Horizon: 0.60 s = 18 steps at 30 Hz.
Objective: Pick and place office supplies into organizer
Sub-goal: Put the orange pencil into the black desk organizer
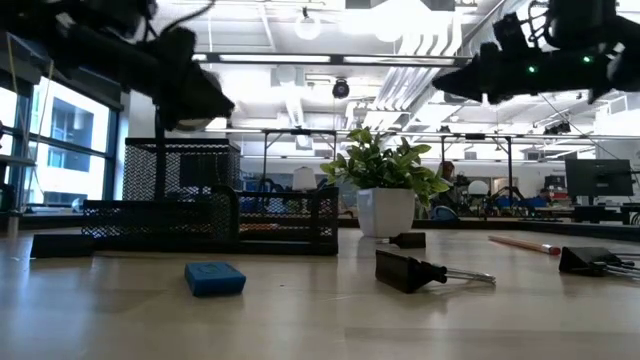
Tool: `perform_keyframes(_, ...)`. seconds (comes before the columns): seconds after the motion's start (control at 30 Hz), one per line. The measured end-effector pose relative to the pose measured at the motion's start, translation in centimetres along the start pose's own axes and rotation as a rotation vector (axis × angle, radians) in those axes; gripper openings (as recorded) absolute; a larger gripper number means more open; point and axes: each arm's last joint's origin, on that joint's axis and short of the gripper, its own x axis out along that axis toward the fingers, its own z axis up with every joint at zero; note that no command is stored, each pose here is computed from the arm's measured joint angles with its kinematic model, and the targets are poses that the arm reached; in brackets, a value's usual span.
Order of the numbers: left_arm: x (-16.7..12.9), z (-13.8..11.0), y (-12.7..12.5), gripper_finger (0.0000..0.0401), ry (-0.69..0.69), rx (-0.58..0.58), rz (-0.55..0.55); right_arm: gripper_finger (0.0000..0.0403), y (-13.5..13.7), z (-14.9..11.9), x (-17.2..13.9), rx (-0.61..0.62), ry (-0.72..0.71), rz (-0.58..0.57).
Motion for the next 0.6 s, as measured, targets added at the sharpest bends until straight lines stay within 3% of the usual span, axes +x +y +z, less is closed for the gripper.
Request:
perform_keyframes(0.23,2.8,-2.2,1.1,0.016,0.138,0.16,0.33,0.0139,-0.1,4.7,1.6,-0.113,-0.145,0.037)
perform_keyframes(0.33,3.6,-3.1,1.3,0.0159,0.184,0.2,0.381,0.014,0.1,5.8,2.0,-0.083,-0.16,0.094)
perform_keyframes(0.47,3.8,-4.5,1.6,0.0146,0.203,0.207,0.392,0.014,0.8,5.5,2.1,-0.065,-0.101,0.233)
perform_keyframes(0.6,3.2,-6.2,2.1,0.0129,0.169,0.198,0.398,0.014,1.2,5.1,2.0,-0.063,-0.057,0.248)
